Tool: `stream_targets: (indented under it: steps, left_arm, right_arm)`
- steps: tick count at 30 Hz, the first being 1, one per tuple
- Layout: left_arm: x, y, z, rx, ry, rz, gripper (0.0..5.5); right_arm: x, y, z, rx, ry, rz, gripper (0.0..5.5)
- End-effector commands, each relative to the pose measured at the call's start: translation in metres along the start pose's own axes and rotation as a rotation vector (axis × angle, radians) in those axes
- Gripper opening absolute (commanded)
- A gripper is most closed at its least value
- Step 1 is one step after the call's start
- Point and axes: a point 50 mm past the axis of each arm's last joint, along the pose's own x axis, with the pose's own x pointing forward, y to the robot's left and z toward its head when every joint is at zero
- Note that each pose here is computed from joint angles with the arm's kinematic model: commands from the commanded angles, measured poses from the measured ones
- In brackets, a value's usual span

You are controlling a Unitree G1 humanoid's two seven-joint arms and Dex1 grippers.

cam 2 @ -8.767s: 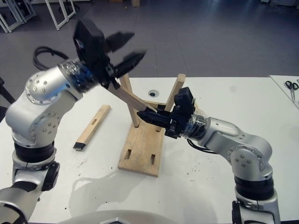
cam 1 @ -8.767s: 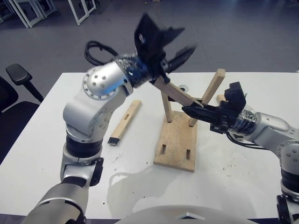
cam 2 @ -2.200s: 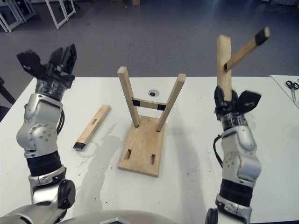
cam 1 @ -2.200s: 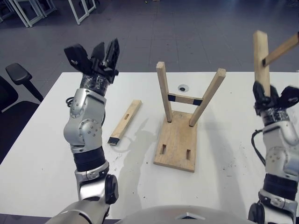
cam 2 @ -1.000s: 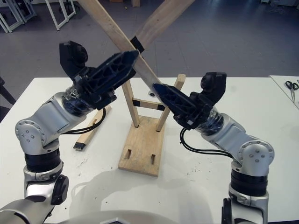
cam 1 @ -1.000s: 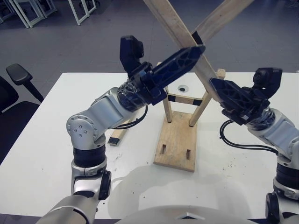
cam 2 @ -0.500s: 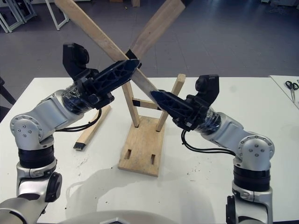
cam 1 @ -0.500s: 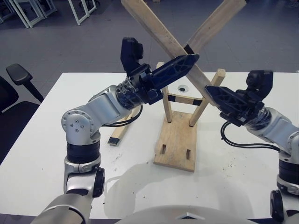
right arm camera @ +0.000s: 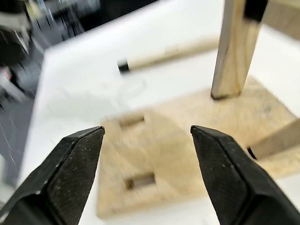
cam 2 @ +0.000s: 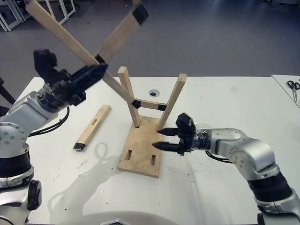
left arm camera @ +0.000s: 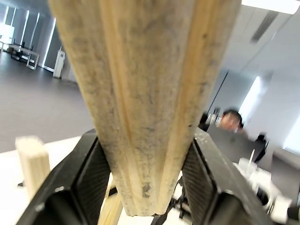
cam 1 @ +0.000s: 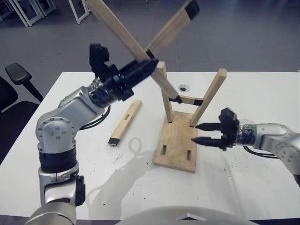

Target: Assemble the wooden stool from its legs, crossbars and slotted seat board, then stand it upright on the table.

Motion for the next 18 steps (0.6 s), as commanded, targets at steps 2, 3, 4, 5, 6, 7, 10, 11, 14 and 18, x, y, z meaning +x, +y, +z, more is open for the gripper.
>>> stream_targets:
  steps: [2, 3, 4, 5, 6, 7, 10, 11, 14, 18]
  left_arm:
    - [-0.015, -0.004, -0.034, 0.145, 0.167, -0.076, 2.04]
    - [-0.017, -0.003, -0.038, 0.151, 0.171, -0.081, 2.04]
    - [-0.018, -0.003, -0.041, 0.156, 0.166, -0.084, 2.04]
    - [-0.019, -0.002, -0.044, 0.158, 0.161, -0.086, 2.04]
    - [-0.019, -0.002, -0.047, 0.161, 0.164, -0.089, 2.04]
    - [-0.021, -0.001, -0.051, 0.167, 0.175, -0.090, 2.04]
    - [-0.026, 0.000, -0.062, 0.172, 0.200, -0.091, 2.04]
    - [-0.028, 0.002, -0.064, 0.173, 0.204, -0.085, 2.04]
    - [-0.030, 0.005, -0.062, 0.176, 0.172, -0.059, 2.04]
    - [-0.031, 0.007, -0.059, 0.185, 0.159, -0.052, 2.04]
  right_arm:
    - [0.018, 0.007, -0.016, -0.409, 0.287, 0.108, 3.39]
    - [0.022, 0.006, -0.018, -0.479, 0.321, 0.112, 3.39]
    - [0.026, 0.005, -0.020, -0.533, 0.345, 0.115, 3.39]
    - [0.030, 0.005, -0.022, -0.574, 0.361, 0.121, 3.39]
    - [0.032, 0.006, -0.024, -0.600, 0.371, 0.126, 3.39]
    - [0.033, 0.007, -0.024, -0.612, 0.366, 0.123, 3.39]
    - [0.034, 0.008, -0.019, -0.607, 0.319, 0.110, 3.39]
    - [0.032, 0.008, -0.013, -0.611, 0.294, 0.101, 3.39]
    - [0.019, 0.006, 0.012, -0.639, 0.227, 0.052, 3.39]
    - [0.013, 0.007, 0.028, -0.648, 0.186, 0.045, 3.39]
